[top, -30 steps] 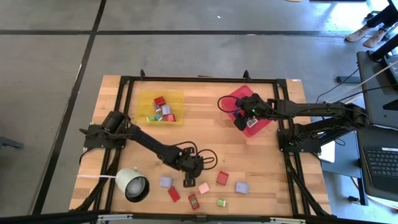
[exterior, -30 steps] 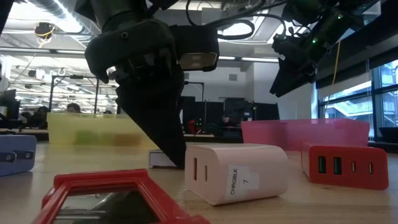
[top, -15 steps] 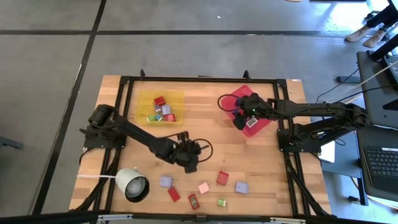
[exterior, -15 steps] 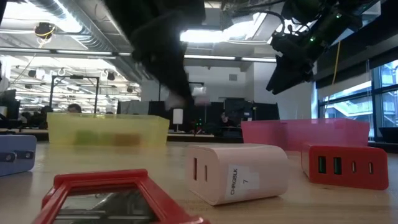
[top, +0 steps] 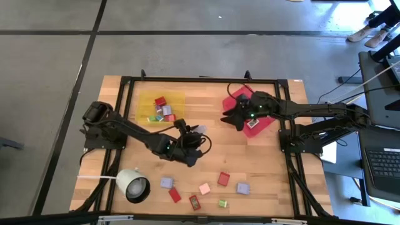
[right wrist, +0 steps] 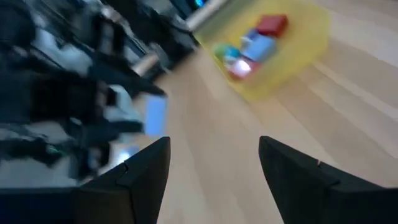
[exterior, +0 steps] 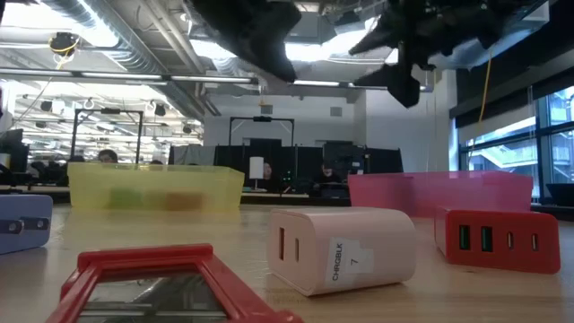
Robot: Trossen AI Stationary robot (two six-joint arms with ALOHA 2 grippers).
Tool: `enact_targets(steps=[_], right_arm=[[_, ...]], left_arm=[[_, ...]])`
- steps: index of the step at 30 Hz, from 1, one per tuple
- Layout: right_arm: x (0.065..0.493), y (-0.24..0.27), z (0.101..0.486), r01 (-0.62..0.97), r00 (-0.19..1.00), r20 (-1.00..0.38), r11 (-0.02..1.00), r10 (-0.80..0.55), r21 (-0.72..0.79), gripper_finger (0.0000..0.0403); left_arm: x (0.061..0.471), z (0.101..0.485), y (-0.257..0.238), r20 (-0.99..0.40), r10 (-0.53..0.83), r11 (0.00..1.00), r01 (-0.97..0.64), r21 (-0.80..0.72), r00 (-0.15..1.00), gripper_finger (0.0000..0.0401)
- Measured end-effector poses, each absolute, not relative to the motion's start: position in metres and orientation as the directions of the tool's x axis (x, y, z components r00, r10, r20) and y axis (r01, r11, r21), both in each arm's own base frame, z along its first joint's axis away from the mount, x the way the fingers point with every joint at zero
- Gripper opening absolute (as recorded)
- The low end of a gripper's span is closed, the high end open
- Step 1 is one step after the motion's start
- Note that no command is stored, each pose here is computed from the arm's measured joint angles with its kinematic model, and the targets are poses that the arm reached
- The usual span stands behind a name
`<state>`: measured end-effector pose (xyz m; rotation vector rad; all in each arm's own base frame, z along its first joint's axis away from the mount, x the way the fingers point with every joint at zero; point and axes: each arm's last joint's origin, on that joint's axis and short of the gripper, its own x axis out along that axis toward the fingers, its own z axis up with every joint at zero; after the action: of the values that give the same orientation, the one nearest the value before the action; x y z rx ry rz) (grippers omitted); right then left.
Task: Pick & Place Office items
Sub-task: Put the white digital clock into the pink bin
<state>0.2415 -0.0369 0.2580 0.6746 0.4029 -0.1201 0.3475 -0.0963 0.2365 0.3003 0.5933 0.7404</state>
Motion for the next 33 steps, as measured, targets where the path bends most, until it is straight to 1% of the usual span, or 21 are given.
enact_targets(steps=[2, 5, 12, 14, 20, 25, 33], right_arm=[[0.243, -0.037, 0.262, 0.227, 0.931, -0.364, 0.761, 0.014, 0.608, 0.0249], [0.244, -0.036, 0.264, 0.214, 0.941, -0.338, 0.763, 0.006, 0.609, 0.0249], [0.245, -0.031, 0.265, 0.207, 0.944, -0.329, 0.771, 0.004, 0.602, 0.0249], [0.246, -0.030, 0.265, 0.203, 0.944, -0.329, 0.774, 0.007, 0.600, 0.0249], [0.248, -0.030, 0.265, 0.194, 0.948, -0.318, 0.776, 0.009, 0.600, 0.0249], [0.257, -0.031, 0.262, 0.168, 0.960, -0.280, 0.782, 0.008, 0.600, 0.0249], [0.272, -0.033, 0.255, 0.139, 0.971, -0.239, 0.796, 0.007, 0.590, 0.0248]], left_arm=[[0.353, 0.241, -0.094, -0.364, 0.713, 0.697, -0.548, 0.463, 0.599, 0.0158], [0.361, 0.249, -0.088, -0.309, 0.724, 0.678, -0.552, 0.486, 0.617, 0.0159], [0.375, 0.260, -0.065, -0.248, 0.742, 0.656, -0.596, 0.463, 0.623, 0.0159], [0.376, 0.261, -0.059, -0.252, 0.741, 0.658, -0.598, 0.458, 0.623, 0.0159], [0.380, 0.260, -0.045, -0.293, 0.699, 0.708, -0.575, 0.409, 0.653, 0.0159], [0.381, 0.260, -0.039, -0.297, 0.697, 0.712, -0.579, 0.398, 0.653, 0.0159], [0.382, 0.260, -0.038, -0.297, 0.697, 0.709, -0.563, 0.426, 0.653, 0.0159]])
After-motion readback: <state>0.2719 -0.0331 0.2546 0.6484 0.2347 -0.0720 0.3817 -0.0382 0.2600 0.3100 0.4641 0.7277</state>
